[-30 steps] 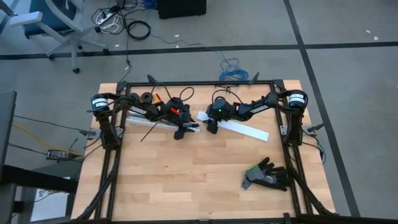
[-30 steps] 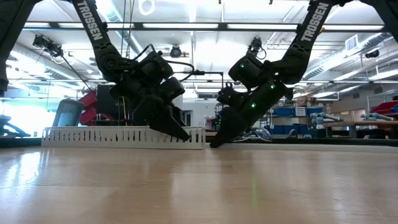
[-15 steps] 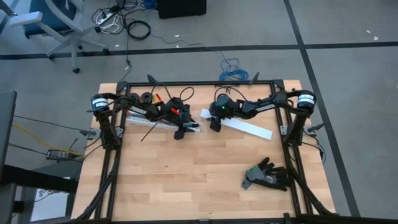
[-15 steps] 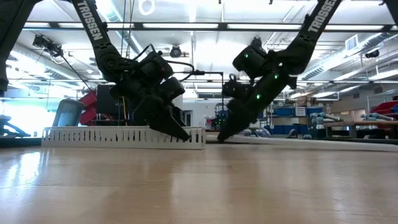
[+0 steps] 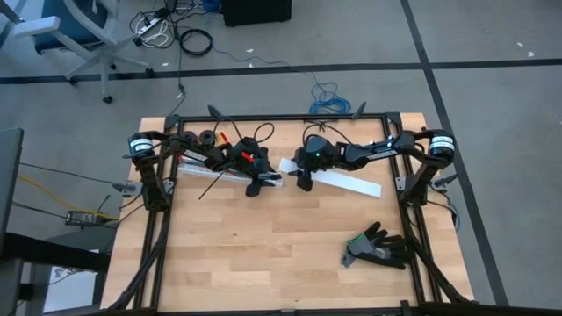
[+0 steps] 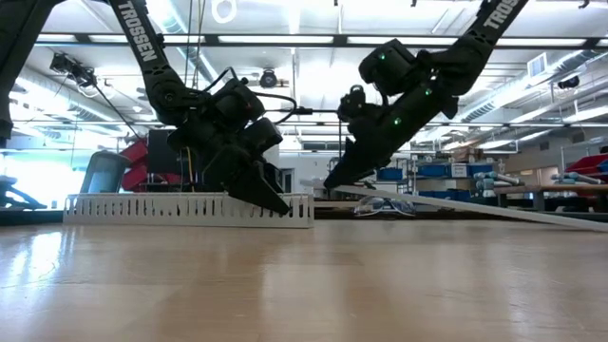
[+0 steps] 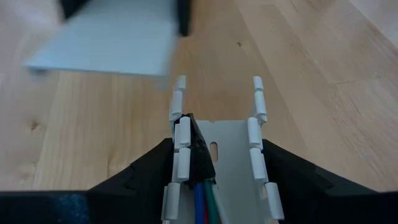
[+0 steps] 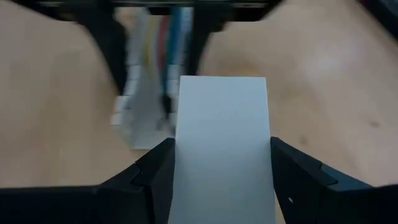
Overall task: Ziptie cables
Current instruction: Close the white cable duct
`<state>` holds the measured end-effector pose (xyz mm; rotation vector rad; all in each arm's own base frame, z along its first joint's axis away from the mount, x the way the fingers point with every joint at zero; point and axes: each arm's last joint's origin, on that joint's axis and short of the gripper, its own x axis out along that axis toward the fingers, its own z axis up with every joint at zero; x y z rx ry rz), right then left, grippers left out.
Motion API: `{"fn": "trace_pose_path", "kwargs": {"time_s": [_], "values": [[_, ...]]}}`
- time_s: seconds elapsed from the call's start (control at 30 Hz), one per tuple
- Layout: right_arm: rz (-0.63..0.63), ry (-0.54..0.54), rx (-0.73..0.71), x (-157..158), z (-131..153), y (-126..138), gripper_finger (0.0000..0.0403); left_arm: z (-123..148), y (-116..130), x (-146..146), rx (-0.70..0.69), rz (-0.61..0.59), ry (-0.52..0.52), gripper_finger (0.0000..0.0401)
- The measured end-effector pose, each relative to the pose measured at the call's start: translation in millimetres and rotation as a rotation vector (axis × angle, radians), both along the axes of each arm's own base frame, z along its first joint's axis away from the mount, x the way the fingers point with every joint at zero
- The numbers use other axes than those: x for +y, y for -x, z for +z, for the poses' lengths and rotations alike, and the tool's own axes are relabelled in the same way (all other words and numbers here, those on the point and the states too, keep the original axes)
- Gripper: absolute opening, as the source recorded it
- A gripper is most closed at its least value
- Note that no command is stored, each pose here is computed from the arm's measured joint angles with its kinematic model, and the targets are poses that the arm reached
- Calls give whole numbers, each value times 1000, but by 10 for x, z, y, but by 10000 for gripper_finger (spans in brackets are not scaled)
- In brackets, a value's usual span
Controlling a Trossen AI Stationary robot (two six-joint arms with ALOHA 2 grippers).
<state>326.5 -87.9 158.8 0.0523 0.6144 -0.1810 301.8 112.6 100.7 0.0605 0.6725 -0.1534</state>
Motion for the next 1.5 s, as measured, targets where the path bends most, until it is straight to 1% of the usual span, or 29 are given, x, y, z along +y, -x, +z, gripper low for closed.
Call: {"fn": "trace_pose_path", "kwargs": {"time_s": [0.23, 0.43, 0.53, 0.73, 0.8, 0.9, 1.03, 1.23, 1.33, 1.5], "values": [[71, -69, 5, 169, -24, -35, 210, 20, -20, 14, -33, 11, -21, 230], [54, -80, 25, 205, -39, -32, 209, 29, -27, 22, -40, 27, -28, 230], [49, -80, 44, 205, -53, -23, 189, 29, -28, 21, -40, 27, -28, 230], [55, -65, 46, 204, -52, -23, 129, 31, -29, 21, -41, 31, -23, 230], [56, -64, 45, 204, -51, -23, 117, 33, -31, 22, -42, 31, -23, 230], [64, -67, 45, 206, -51, -24, 112, 34, -31, 21, -42, 30, -22, 230], [76, -56, 34, 208, -21, -21, 115, 32, -30, 20, -39, 29, -19, 230], [87, -35, -9, 213, 109, -1, 131, 33, -30, 20, -39, 29, -18, 230], [104, -33, -29, 220, 164, 8, 144, 33, -30, 19, -38, 29, -18, 230], [162, -90, -35, 306, 164, -3, 183, 32, -30, 19, -37, 28, -18, 230]]}}
